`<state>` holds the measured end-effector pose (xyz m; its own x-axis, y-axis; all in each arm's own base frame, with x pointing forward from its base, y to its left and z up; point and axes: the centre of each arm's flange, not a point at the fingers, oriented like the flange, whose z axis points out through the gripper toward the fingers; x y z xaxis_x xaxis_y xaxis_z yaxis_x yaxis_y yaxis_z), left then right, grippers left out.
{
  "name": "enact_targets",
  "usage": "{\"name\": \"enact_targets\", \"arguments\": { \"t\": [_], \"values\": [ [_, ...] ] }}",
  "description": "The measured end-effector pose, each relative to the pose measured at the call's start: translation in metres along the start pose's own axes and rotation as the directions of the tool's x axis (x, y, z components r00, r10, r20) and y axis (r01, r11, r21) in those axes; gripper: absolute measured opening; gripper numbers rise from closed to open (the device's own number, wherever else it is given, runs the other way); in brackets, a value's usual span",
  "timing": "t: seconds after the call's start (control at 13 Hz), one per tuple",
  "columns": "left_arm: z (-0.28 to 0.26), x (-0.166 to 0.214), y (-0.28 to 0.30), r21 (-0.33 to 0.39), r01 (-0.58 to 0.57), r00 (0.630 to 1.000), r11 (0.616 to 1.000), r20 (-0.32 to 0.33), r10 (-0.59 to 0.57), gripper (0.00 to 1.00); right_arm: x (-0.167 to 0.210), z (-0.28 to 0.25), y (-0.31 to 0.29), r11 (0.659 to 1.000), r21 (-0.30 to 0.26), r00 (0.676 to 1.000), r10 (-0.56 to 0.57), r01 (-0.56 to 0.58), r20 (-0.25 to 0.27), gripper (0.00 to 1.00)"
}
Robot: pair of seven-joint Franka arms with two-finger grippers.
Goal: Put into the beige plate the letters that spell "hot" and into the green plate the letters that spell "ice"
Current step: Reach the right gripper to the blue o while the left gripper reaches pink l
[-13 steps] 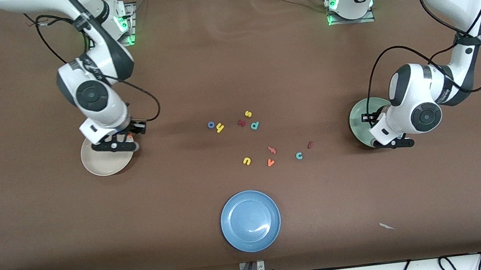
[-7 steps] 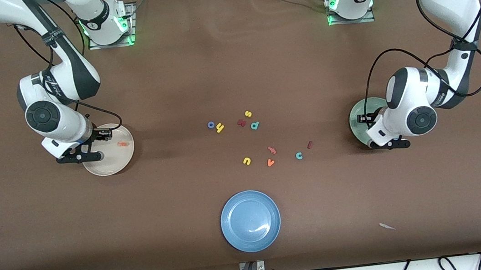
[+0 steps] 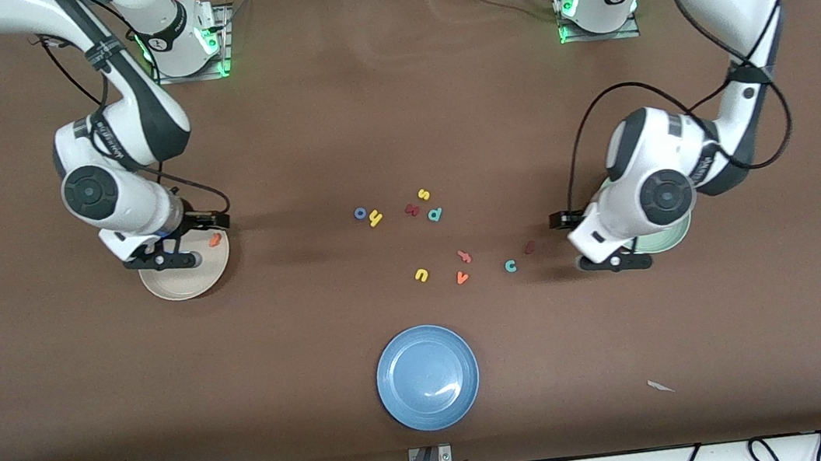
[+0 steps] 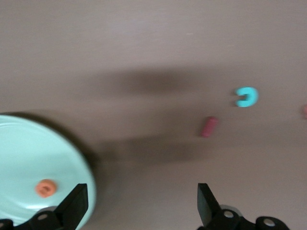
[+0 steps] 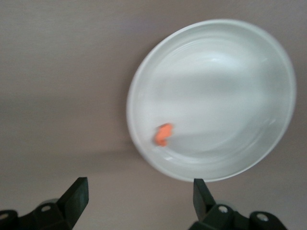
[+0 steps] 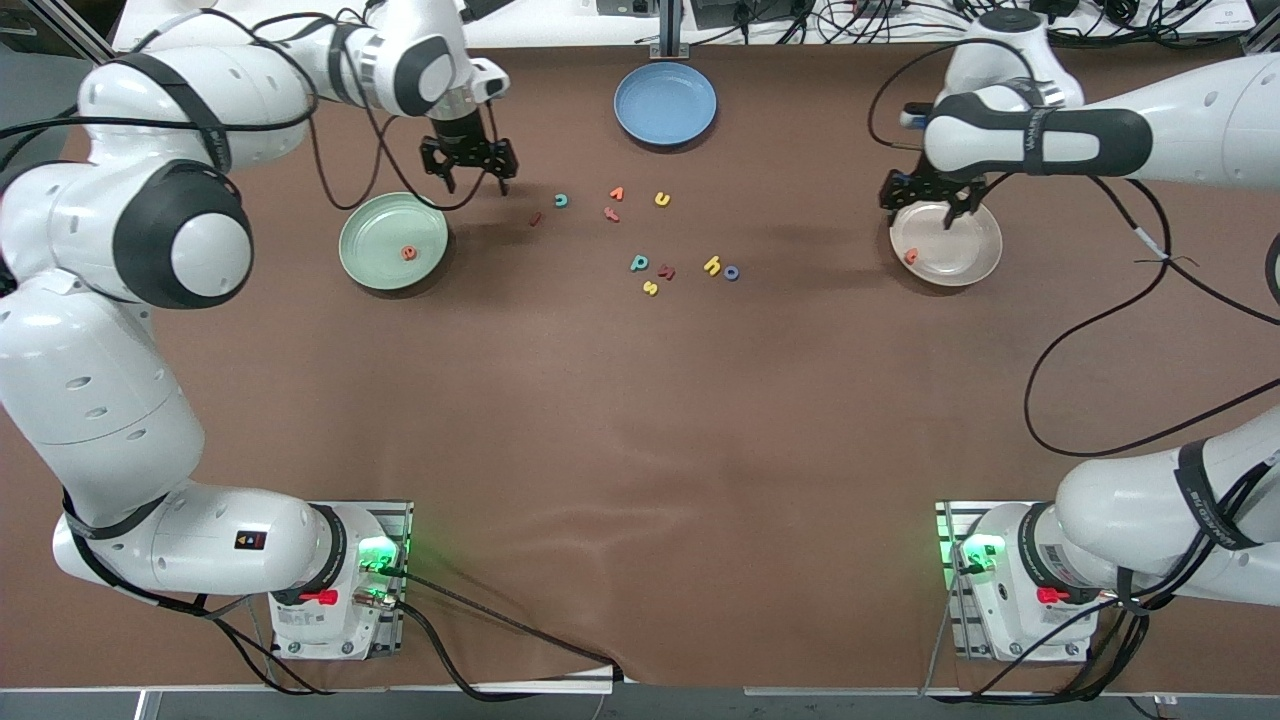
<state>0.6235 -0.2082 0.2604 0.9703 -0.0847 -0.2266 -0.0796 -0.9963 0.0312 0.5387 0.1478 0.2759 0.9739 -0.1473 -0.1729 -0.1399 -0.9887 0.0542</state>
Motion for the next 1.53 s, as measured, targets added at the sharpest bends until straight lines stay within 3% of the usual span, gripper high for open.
{"name": "enact_targets", "arguments": {
  "t": [0.38, 0.77, 0.92, 1.0, 1.23, 1.53],
  "values": [
    [0.051, 0.010, 0.043, -0.026, -0.029, 0.999, 0.999, -0.034, 0.028, 1.00, -0.045, -0.011, -0.123, 0.984, 0.033, 0.984, 0.177, -0.176, -0.035, 0.97],
    [0.068, 0.010, 0.050, -0.023, -0.039, 0.999, 0.999, -0.018, 0.039, 0.99, -0.069, 0.023, -0.192, 0.927, 0.025, 0.914, 0.374, -0.375, -0.156, 0.96],
    [0.079, 0.012, 0.048, -0.025, -0.036, 0.999, 0.999, -0.016, 0.036, 0.85, -0.079, 0.034, -0.218, 0.913, 0.038, 0.899, 0.407, -0.407, -0.159, 0.96],
    [0.081, 0.013, 0.046, -0.025, -0.033, 0.999, 0.999, -0.016, 0.033, 0.85, -0.085, 0.038, -0.229, 0.908, 0.041, 0.894, 0.419, -0.418, -0.157, 0.96],
    [0.090, 0.015, 0.046, -0.027, -0.032, 0.999, 0.999, -0.010, 0.032, 0.56, -0.097, 0.051, -0.250, 0.894, 0.060, 0.875, 0.447, -0.444, -0.185, 0.96],
    [0.089, 0.018, 0.048, -0.033, -0.030, 0.999, 0.999, -0.024, 0.029, 0.46, -0.105, 0.095, -0.261, 0.871, 0.063, 0.843, 0.488, -0.487, -0.228, 0.95]
  ]
}}
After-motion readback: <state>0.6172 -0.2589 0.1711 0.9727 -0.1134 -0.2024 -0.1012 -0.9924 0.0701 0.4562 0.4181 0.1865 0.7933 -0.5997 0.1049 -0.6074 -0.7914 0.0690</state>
